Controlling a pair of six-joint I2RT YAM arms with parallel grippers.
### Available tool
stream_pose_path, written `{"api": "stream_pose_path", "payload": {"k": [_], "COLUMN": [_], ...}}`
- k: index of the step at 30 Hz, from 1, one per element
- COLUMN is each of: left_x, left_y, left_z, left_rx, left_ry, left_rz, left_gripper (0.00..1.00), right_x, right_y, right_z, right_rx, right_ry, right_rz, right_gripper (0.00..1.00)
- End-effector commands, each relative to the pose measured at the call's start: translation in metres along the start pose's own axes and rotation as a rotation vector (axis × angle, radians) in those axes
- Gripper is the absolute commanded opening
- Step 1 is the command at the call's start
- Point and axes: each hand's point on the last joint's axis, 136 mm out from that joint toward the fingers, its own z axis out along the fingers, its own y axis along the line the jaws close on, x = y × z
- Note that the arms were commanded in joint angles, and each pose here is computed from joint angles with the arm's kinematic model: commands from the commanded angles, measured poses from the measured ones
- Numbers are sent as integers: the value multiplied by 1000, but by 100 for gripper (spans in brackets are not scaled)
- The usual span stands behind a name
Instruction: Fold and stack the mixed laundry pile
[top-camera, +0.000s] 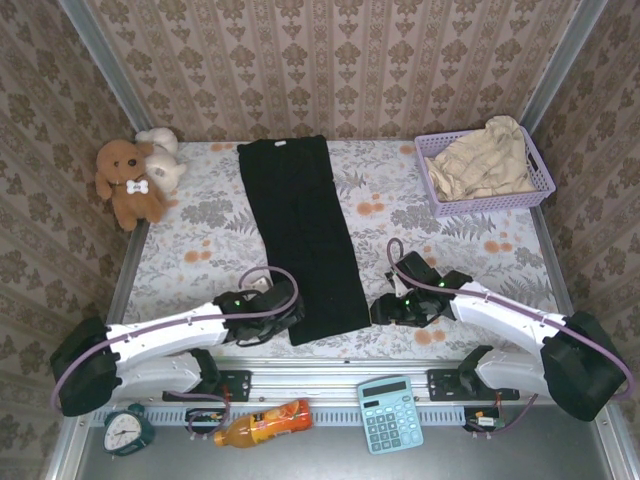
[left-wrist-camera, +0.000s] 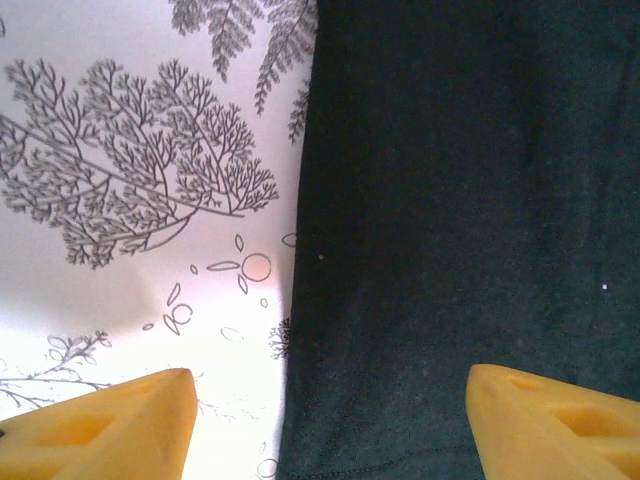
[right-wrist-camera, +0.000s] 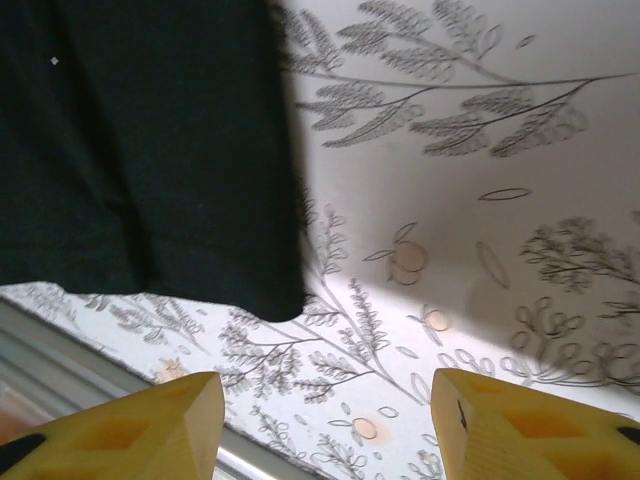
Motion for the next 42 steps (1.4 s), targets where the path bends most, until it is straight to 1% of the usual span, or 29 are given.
{"api": "stream_pose_path", "payload": {"k": [1, 4, 6, 8, 14, 16, 18, 20, 23, 27, 29, 32, 34, 35, 36, 37, 42], "left_x": [-7, 2, 11, 16, 30, 34, 37, 39, 44, 50, 51, 51, 50, 48, 48, 47, 37], "left_y": [1, 1, 0, -1, -12, -12, -13, -16, -17, -7, -2, 4, 6, 6, 6, 7, 22], "left_z": [-6, -5, -1, 1, 10, 14, 18, 20, 23, 28, 29, 28, 28, 27, 27, 27, 19], "left_rx": [-37, -51, -61, -72, -59, -56, -44, -20, -23, -49, -52, -52, -42, -31, -16, -8, 11], "left_ry": [-102, -109, -90, -84, -51, -39, -30, -26, -5, 23, 31, 38, 33, 29, 27, 26, 8], "left_rz": [-129, -150, -155, -157, -159, -163, -173, -180, -172, -165, -168, -169, -172, -178, -183, -187, -198], "left_gripper": [72, 70, 70, 70, 65, 60, 57, 51, 50, 49, 44, 31, 20, 13, 3, 0, 0], "right_x": [-4, -11, -13, -13, -13, -12, -11, -9, -9, -10, -9, -9, -9, -9, -8, -8, 9], "right_y": [18, 21, 22, 20, 22, 23, 27, 28, 26, 20, 19, 16, 16, 16, 16, 16, 16], "right_z": [3, 6, 13, 21, 33, 36, 37, 42, 47, 52, 54, 57, 57, 57, 58, 57, 53], "right_rx": [-96, -97, -101, -103, -94, -91, -95, -85, -63, -35, -25, -9, -3, 5, 11, 16, 58], "right_ry": [4, -1, 11, 23, 35, 42, 39, 49, 59, 64, 70, 72, 74, 71, 71, 71, 79], "right_rz": [-19, -12, 0, 17, 13, 9, 2, 1, 2, 17, 23, 30, 33, 33, 32, 31, 33], "right_gripper": [54, 51, 45, 42, 40, 39, 37, 36, 33, 28, 26, 21, 15, 12, 5, 0, 0]}}
